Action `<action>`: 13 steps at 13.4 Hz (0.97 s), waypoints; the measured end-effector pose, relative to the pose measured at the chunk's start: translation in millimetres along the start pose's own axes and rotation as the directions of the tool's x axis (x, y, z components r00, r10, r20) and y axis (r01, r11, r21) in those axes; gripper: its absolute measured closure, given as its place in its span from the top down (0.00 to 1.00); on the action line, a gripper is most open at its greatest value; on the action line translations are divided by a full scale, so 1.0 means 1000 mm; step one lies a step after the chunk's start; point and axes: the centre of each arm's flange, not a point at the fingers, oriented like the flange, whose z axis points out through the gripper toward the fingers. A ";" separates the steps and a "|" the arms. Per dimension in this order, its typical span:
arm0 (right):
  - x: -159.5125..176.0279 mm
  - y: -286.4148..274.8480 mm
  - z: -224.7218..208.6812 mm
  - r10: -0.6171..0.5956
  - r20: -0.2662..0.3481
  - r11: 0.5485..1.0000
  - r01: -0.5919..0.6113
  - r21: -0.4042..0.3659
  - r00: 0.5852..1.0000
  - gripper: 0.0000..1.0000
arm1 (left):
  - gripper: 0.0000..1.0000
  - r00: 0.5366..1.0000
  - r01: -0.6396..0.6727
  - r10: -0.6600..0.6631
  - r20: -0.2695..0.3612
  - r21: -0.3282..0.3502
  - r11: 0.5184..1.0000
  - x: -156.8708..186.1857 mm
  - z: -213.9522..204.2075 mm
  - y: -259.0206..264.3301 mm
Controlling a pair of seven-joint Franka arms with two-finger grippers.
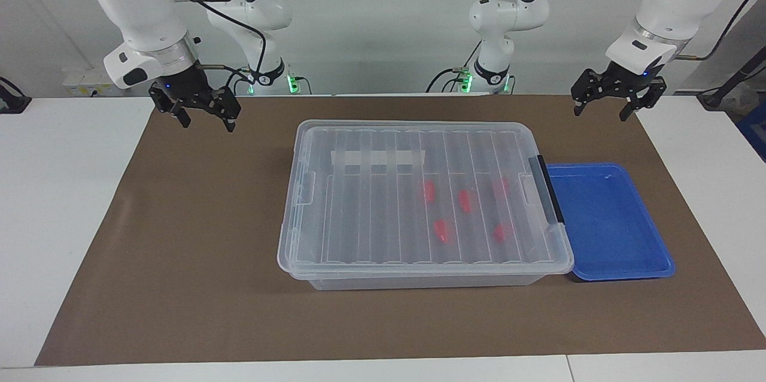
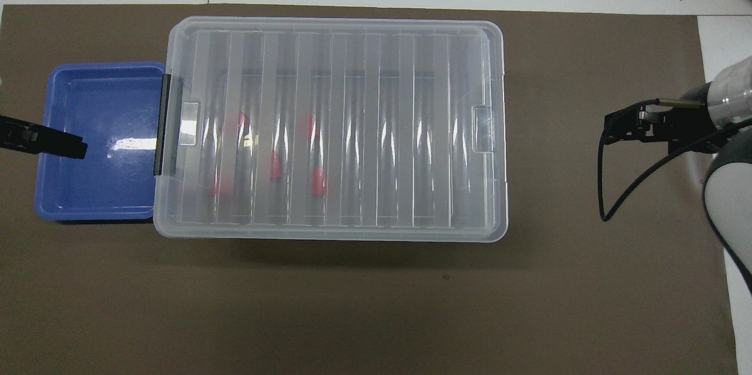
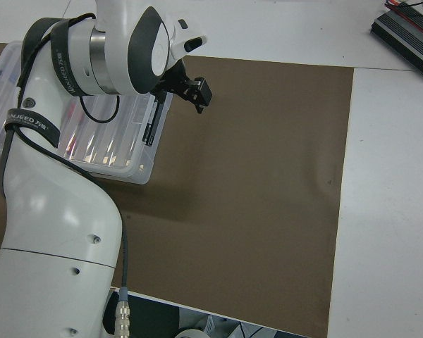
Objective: Place red block in blue tray from box
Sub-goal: 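Move the right gripper toward the clear box lid edge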
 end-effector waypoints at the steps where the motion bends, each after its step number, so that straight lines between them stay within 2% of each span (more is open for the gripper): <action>1: 0.000 0.001 0.000 0.001 -0.002 1.000 -0.001 0.000 1.000 1.00 | 1.00 1.000 0.000 0.000 0.000 0.000 1.000 0.000 0.000 0.000; 5: 0.001 0.001 -0.001 0.002 -0.009 1.000 -0.002 0.002 1.000 1.00 | 1.00 1.000 0.000 0.000 0.000 0.000 1.000 0.000 0.000 0.000; 8: 0.005 -0.001 0.002 0.001 -0.035 1.000 -0.001 0.008 0.999 0.97 | 1.00 1.000 0.000 0.000 0.000 0.000 1.000 0.000 0.000 0.000; 13: 0.013 -0.035 0.039 -0.035 -0.083 0.999 0.037 0.022 0.996 0.96 | 1.00 1.000 0.000 0.000 0.000 0.000 1.000 0.000 0.000 0.000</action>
